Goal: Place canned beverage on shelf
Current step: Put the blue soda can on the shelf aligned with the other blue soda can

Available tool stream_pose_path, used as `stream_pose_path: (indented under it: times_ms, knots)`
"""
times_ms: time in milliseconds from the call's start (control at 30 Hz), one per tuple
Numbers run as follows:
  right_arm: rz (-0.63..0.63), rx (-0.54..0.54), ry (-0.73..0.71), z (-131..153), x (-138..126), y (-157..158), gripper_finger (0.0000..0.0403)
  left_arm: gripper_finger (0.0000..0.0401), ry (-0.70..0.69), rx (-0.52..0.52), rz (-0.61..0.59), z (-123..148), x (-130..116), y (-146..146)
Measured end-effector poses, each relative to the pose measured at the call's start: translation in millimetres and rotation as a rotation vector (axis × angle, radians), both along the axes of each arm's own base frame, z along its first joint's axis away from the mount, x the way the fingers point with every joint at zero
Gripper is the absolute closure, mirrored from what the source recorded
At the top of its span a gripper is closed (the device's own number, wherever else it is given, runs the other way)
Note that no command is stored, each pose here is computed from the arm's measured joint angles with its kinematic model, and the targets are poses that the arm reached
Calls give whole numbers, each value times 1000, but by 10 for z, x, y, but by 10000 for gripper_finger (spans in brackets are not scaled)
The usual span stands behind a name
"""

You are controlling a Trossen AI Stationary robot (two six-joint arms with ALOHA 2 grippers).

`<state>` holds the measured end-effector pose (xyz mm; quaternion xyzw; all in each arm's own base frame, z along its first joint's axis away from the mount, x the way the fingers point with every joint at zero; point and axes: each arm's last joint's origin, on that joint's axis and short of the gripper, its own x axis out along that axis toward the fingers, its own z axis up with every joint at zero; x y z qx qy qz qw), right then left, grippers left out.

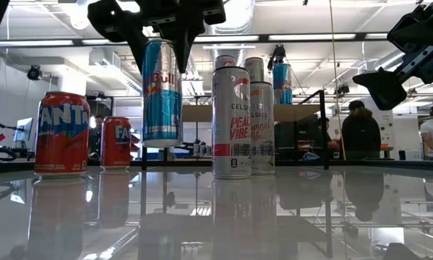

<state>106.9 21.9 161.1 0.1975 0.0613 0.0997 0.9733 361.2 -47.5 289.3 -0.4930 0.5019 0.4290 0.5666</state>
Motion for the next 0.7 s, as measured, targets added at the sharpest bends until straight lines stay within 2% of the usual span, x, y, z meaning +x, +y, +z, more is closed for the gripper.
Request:
stream_pose_path:
  times_ms: [500, 700]
  knots:
    - [0, 0, 0, -1, 0, 0, 33, 184, -9, -20, -73, 156, -103, 268]
    - [0, 0, 0, -1, 0, 0, 33, 184, -41, 17, -97, 292, -195, 412]
